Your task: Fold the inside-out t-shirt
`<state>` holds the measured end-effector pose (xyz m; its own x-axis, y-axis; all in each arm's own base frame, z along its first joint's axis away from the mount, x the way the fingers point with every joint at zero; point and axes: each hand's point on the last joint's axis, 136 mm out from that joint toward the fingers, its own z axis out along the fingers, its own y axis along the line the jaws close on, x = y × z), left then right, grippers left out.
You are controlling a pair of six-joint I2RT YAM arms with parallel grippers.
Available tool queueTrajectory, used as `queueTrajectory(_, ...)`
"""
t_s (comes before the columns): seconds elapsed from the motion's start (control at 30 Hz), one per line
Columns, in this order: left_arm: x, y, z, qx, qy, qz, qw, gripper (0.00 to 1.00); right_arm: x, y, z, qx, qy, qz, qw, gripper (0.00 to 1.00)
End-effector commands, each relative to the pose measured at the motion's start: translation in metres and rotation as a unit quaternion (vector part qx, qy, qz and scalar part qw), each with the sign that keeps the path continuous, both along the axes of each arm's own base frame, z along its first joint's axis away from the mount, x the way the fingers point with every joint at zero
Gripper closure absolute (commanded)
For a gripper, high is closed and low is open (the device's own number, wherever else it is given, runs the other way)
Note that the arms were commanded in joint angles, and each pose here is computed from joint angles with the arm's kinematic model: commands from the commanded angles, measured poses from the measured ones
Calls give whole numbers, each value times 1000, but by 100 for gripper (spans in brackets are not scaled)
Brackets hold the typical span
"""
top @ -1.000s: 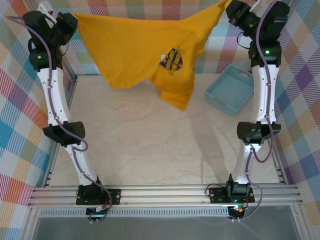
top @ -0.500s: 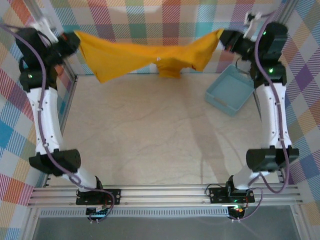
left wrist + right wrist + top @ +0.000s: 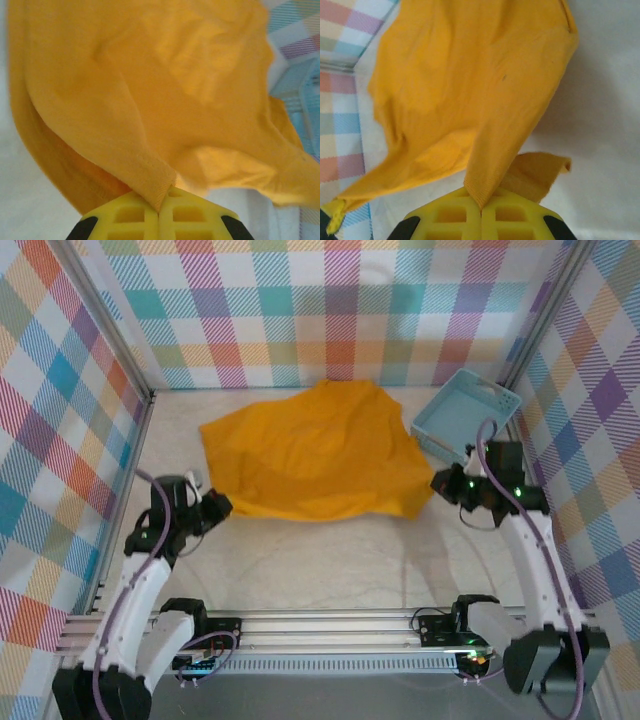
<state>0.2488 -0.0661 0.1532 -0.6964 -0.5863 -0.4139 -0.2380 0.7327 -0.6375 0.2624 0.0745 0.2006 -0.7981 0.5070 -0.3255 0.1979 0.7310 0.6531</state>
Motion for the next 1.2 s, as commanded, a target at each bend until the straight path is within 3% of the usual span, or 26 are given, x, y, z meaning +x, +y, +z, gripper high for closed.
queueTrajectory(0.0,-38,17,-41,4,81,70,994,100,-43,-10,-34,11,76,-62,995,100)
queueTrajectory(0.23,-80,23,-84,-23,151,126,980,100,-86,-12,-78,42,149,-130,979,100)
queueTrajectory(0.53,-91,36,-58,-29,82,167,982,100,-130,-52,-55,-54,123,-211,968,100)
queueTrajectory(0.67,-84,39,-45,-21,62,168,984,99,-137,-56,-43,-62,107,-218,968,100)
queueTrajectory(0.77,-77,42,-44,-8,78,175,981,100,-125,-52,-31,-59,74,-196,976,100)
queueTrajectory(0.87,-54,42,-22,-3,64,173,983,100,-92,-42,4,-54,1,-143,988,100)
queueTrajectory(1.03,-1,44,61,33,8,145,989,100,-34,-21,103,-54,-136,-43,988,100)
queueTrajectory(1.17,26,35,118,38,-33,107,993,100,-15,-24,158,-69,-195,-41,977,100)
